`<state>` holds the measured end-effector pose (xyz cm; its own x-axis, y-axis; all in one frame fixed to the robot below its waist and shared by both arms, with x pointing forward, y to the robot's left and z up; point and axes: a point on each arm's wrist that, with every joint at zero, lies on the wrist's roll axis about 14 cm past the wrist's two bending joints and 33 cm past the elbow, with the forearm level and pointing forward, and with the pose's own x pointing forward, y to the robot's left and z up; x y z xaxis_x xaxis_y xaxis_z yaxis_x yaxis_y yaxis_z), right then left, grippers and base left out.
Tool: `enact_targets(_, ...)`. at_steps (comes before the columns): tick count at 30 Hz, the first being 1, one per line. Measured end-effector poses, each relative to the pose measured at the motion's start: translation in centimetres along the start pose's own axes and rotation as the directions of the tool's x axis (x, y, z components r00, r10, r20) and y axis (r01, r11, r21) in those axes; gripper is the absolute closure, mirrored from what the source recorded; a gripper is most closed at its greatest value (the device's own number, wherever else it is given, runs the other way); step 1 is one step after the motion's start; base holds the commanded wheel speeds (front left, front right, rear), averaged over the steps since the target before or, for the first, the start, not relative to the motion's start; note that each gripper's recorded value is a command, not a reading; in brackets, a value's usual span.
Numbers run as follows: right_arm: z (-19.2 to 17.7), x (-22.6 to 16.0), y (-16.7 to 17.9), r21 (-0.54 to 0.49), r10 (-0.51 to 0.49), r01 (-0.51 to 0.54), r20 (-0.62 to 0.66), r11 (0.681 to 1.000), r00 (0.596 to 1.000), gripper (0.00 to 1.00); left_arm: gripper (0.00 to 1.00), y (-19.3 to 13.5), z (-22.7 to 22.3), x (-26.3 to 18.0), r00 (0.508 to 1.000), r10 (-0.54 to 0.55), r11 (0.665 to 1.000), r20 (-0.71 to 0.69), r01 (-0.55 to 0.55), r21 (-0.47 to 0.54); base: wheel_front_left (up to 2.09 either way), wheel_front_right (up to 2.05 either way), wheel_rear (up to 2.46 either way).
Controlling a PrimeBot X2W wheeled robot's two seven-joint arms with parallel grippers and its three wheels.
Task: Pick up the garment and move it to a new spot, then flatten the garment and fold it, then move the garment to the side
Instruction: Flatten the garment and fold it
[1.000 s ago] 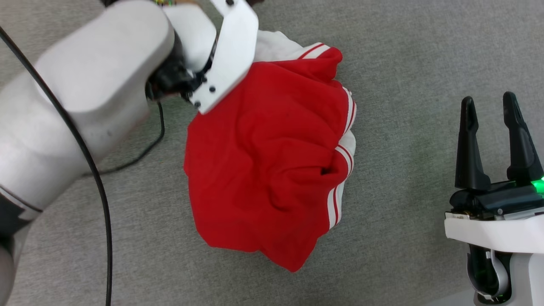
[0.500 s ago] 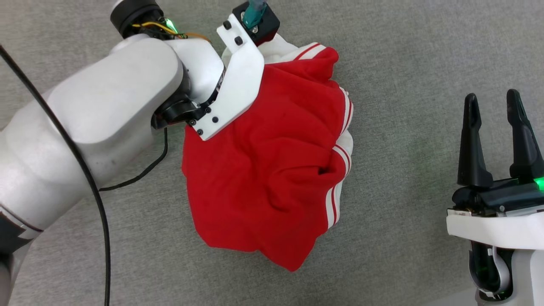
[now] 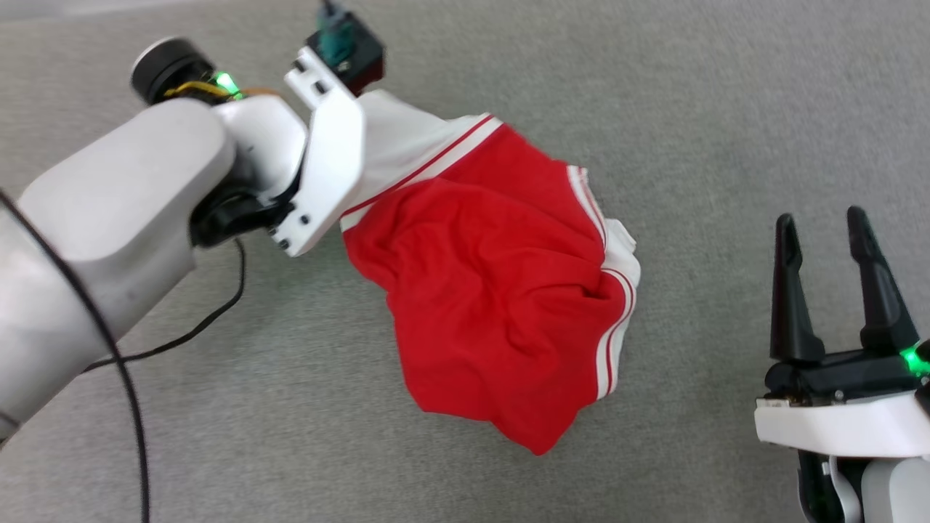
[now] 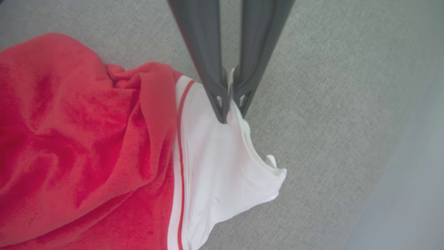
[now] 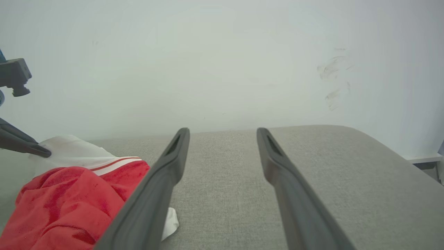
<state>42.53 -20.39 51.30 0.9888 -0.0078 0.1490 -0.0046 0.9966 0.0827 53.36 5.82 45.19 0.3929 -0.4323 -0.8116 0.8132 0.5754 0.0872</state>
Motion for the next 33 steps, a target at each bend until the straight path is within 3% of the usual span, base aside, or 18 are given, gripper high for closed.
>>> enact_targets(7, 1.2, -0.6, 2.4, 0.021, 0.064, -0.064, 0.029, 0.998, 0.998, 0.00, 1.00, 3.2, -6.3, -5.7, 0.992, 0.123, 0.979, -0.023, -0.125, -0.159, 0.00, 0.00, 0.00)
enact_targets(10, 1.7, -0.7, 3.0, 0.028, 0.082, -0.083, 0.041, 0.996, 0.996, 0.00, 1.00, 4.2, -10.1, -7.4, 0.984, 0.168, 0.955, -0.065, -0.178, -0.238, 0.00, 0.00, 0.00)
enact_targets(11, 2.1, -0.8, 3.4, 0.029, 0.091, -0.093, 0.051, 0.995, 0.994, 0.00, 1.00, 4.2, -14.2, -8.4, 0.977, 0.182, 0.927, -0.113, -0.209, -0.312, 0.00, 0.00, 0.00)
enact_targets(20, 1.9, -1.7, 2.8, 0.025, 0.074, -0.075, 0.034, 0.997, 0.997, 0.00, 1.00, -0.6, -22.5, -7.6, 0.979, 0.099, 0.850, -0.178, -0.176, -0.497, 0.00, 0.00, 0.00)
enact_targets(25, 2.2, -2.0, 2.8, 0.018, 0.075, -0.076, 0.037, 0.997, 0.996, 0.00, 1.00, -2.1, -23.4, -7.6, 0.984, 0.098, 0.814, -0.152, -0.167, -0.557, 0.00, 0.00, 0.00)
enact_targets(26, 2.4, -2.0, 2.8, 0.016, 0.076, -0.077, 0.042, 0.997, 0.996, 0.00, 0.65, -2.1, -23.3, -7.7, 0.984, 0.114, 0.809, -0.139, -0.173, -0.562, 0.00, 0.00, 0.00)
enact_targets(27, 2.6, -2.0, 2.9, 0.010, 0.079, -0.080, 0.048, 0.997, 0.996, 0.00, 0.00, -2.1, -23.2, -7.8, 0.983, 0.133, 0.805, -0.125, -0.181, -0.564, 0.00, 0.00, 0.00)
enact_targets(33, 4.6, -2.3, 2.2, -0.021, 0.064, -0.062, 0.101, 0.998, 0.993, 0.00, 0.00, -0.2, -20.2, -9.5, 0.943, 0.327, 0.812, 0.055, -0.250, -0.527, 0.00, 0.00, 0.00)
